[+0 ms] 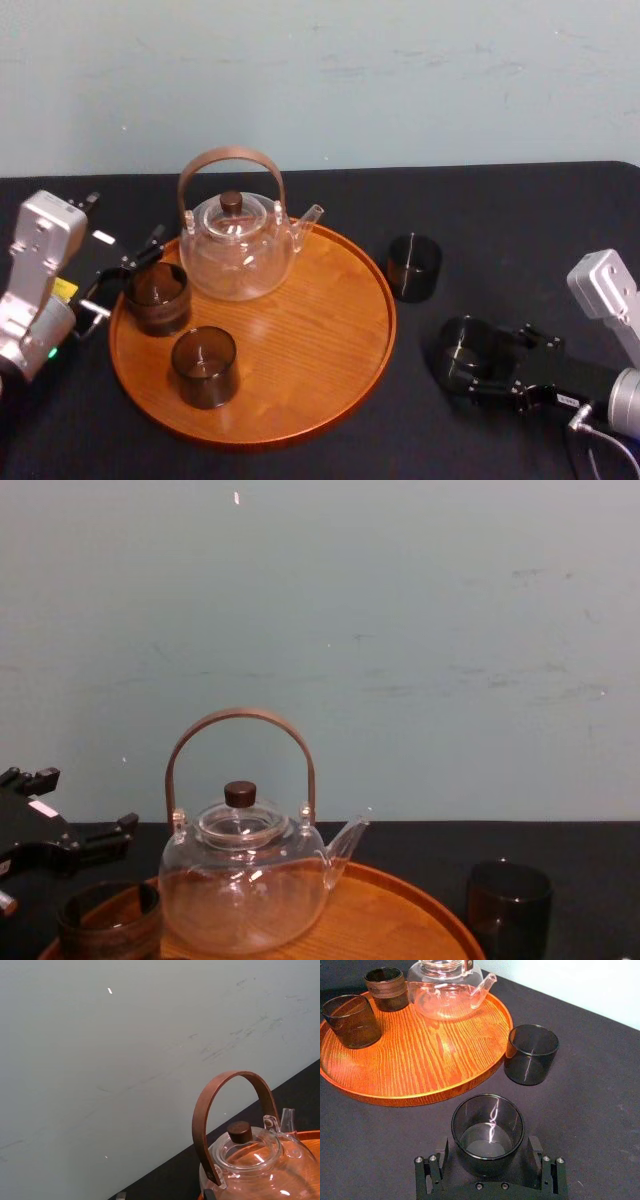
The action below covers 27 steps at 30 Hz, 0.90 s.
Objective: Pick up the glass from the table and place it on the tray.
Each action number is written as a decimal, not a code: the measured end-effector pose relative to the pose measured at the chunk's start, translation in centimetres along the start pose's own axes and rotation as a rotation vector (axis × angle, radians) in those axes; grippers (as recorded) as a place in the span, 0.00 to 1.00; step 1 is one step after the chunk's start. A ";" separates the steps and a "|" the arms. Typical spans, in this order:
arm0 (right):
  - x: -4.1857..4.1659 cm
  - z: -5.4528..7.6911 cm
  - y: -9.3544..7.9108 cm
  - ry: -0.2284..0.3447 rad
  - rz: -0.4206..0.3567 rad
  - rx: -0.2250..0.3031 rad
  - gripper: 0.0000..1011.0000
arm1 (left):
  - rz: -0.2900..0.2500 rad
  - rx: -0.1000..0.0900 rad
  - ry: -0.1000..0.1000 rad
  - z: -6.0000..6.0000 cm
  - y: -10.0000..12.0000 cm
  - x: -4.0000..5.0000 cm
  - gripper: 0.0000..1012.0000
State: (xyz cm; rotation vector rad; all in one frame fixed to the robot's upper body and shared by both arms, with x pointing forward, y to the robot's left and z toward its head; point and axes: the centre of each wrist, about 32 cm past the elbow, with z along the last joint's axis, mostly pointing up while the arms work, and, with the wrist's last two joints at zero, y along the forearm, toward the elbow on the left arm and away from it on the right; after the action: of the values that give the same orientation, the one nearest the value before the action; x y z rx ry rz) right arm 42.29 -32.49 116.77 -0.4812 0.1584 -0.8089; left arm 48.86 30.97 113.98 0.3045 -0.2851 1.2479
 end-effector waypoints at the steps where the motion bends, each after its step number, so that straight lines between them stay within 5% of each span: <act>1: 0.04 0.0 0.0 0.001 0.000 -0.001 0.99 | 0.000 0.000 0.000 0.0 0.0 0.00 0.99; 23: 0.95 0.7 1.7 0.003 0.002 -0.014 0.99 | 0.000 0.000 0.000 0.0 0.0 0.00 0.99; 27: 0.79 0.7 1.9 -0.032 0.004 -0.008 0.99 | 0.000 0.000 0.000 0.0 0.0 0.00 0.99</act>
State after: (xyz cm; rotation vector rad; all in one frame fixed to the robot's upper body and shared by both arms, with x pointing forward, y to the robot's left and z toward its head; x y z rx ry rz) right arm 44.32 -31.68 116.53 -0.5007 0.1331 -0.7961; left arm 48.86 30.97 113.98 0.3045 -0.2850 1.2480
